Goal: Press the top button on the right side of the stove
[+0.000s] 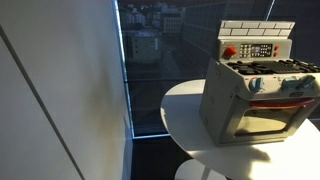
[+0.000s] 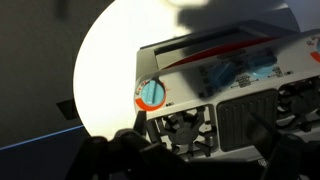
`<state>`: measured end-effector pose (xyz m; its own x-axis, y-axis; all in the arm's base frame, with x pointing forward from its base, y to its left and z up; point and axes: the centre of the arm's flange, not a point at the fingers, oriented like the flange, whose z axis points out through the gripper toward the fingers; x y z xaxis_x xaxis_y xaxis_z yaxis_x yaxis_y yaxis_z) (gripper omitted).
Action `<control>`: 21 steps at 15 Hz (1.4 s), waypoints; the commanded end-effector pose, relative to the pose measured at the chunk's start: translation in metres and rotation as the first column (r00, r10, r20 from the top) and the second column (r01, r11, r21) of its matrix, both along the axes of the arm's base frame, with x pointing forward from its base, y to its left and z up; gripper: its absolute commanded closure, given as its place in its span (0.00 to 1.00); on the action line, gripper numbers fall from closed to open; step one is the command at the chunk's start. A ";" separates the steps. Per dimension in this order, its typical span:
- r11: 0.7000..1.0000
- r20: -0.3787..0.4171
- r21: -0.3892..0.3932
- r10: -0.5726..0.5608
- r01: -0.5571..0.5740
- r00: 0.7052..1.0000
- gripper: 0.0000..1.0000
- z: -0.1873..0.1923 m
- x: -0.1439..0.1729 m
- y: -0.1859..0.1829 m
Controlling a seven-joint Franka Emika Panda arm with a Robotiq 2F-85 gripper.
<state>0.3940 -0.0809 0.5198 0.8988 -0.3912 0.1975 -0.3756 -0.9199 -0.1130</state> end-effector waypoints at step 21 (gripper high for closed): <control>0.984 0.032 -0.029 -0.176 0.177 0.984 0.00 -0.039 0.108 -0.070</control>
<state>0.5016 -0.1506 0.4807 0.8100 -0.5362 0.2374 -0.5292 -0.8428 -0.0982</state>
